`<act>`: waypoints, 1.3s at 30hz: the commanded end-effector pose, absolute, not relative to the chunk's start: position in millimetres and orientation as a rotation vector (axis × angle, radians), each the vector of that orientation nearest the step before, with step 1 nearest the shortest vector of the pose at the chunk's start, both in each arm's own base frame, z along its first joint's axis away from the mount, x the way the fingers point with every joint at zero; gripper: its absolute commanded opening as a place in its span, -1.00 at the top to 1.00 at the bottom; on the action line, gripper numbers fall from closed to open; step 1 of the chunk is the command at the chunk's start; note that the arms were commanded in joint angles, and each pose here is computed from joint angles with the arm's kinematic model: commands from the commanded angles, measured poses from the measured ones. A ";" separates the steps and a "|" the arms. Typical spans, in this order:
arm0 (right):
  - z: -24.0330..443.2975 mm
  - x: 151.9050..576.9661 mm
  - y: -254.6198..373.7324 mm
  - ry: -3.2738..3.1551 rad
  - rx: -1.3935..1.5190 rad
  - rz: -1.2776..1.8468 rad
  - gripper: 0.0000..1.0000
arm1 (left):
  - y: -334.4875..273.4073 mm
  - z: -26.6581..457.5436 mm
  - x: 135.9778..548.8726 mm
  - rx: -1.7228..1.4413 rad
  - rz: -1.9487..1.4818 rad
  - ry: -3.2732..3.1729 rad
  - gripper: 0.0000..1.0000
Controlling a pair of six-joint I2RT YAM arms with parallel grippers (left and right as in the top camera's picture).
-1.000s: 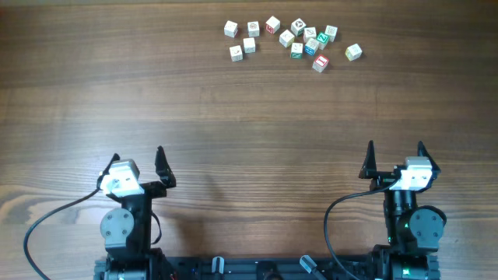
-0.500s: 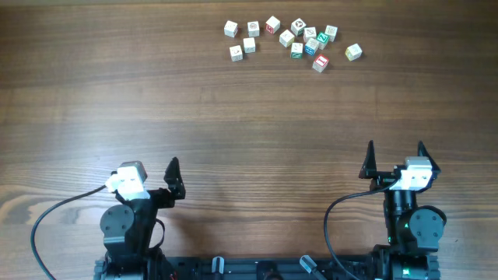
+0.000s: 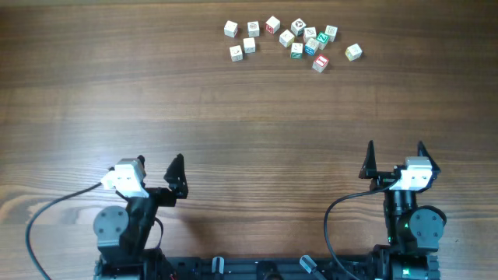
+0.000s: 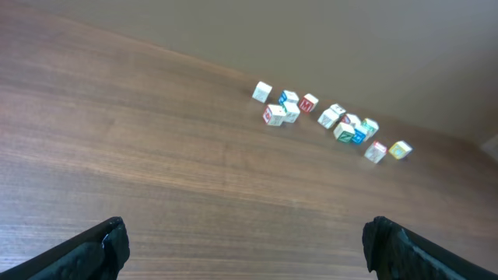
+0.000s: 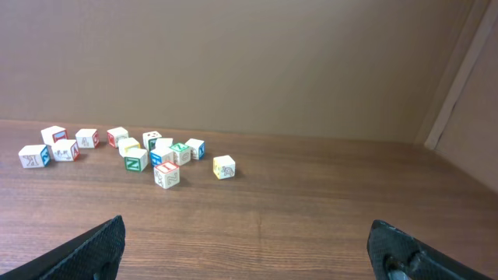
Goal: Form a tower
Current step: 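Raise the left arm and reach toward the block cluster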
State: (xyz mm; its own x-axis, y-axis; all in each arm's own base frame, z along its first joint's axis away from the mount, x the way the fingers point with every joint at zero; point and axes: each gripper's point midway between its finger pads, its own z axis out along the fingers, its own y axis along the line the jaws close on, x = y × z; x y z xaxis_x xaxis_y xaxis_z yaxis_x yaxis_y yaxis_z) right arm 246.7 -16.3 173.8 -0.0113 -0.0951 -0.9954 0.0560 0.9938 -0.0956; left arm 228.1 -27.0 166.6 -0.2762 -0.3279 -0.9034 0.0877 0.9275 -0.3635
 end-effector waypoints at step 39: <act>175.4 246.4 -14.5 1.569 -0.047 -0.118 -0.99 | -112.2 215.6 384.7 -0.183 -0.534 2.487 -0.99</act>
State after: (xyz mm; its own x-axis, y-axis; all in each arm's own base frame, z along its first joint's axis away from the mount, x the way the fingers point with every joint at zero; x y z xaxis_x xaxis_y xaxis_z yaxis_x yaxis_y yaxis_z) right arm 246.7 -16.3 173.7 -0.0117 -0.0955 -0.9954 0.0559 0.9938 -0.0960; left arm 375.3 -110.8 211.1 -0.8354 -0.2437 -0.4927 -0.0107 0.9033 -0.4288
